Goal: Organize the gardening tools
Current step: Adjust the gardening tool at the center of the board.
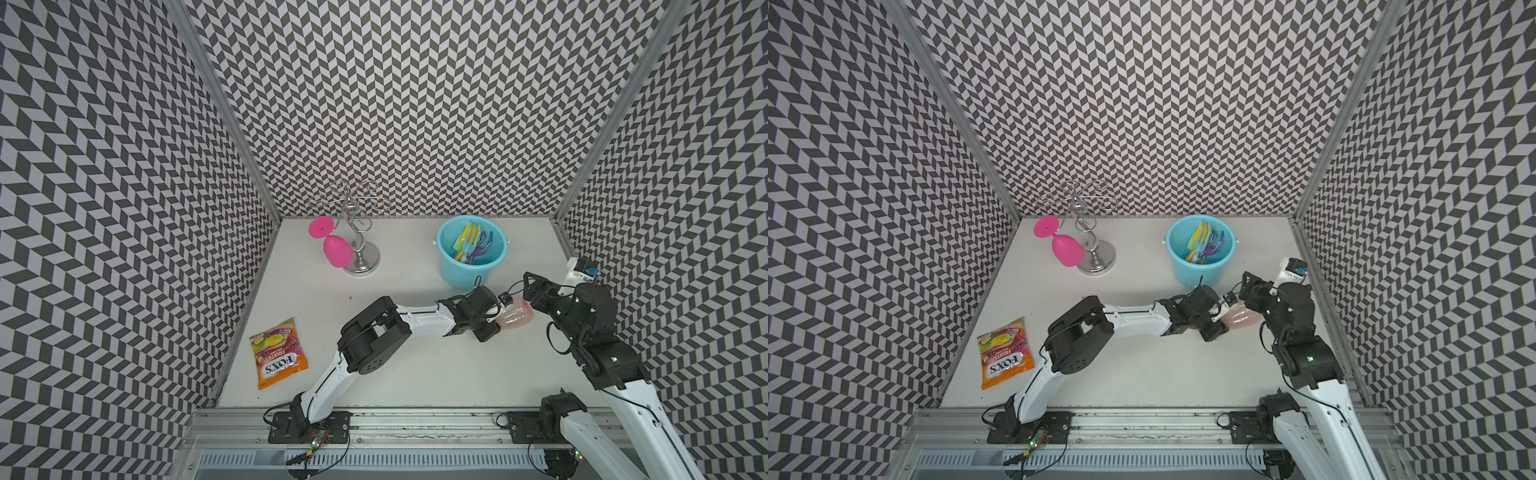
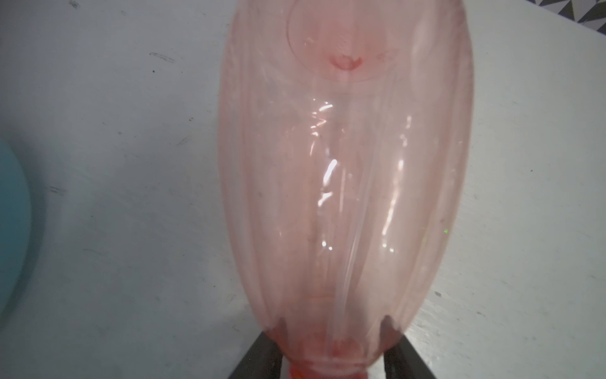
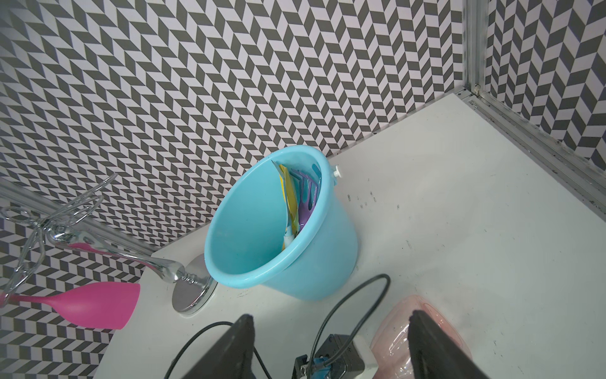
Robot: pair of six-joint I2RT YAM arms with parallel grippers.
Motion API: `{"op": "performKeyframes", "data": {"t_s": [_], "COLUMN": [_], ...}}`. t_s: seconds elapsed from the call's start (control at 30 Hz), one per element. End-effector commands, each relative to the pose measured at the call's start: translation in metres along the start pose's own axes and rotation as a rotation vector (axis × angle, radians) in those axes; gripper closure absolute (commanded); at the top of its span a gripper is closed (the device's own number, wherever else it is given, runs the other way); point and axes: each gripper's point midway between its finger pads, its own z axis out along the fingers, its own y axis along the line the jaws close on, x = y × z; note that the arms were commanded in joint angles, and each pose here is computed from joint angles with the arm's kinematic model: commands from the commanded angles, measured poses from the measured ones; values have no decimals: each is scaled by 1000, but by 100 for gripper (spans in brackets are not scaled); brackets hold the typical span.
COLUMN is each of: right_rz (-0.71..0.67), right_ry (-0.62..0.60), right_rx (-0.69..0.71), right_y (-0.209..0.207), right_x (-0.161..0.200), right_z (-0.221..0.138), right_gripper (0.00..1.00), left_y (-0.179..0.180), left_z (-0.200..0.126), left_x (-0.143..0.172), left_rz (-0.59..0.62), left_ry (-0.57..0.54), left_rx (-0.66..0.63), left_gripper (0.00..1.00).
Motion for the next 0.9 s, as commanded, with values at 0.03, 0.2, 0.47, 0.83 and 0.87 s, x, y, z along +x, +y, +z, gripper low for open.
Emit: {"op": "performKeyframes", "data": {"t_s": [0.03,0.2,0.47,0.83,0.87], "right_rz": [2,10,24,26,25], "right_ry": [-21,-33,-54,-108,-117], "right_rx": [-16,-19,-28,-25,-16], "right_y": [3,4,5,9,8], "right_x": [-7,-9,-13,-32,-35], "right_z": [-3,-7,-12,-21,-22], "right_gripper": [26,26,26,26,26], "left_y": [-12,-17,-24,-30,-30], "left_z": [8,5,-13,-42,-46], "left_x": [-5,-8,-20,-37,-40], "left_rz": [17,10,0,-38,-42], "left_ry": [-3,-3,-30,-76,-84], "left_rx": [16,26,35,46,46], "left_gripper": [68,83,91,92,92]}}
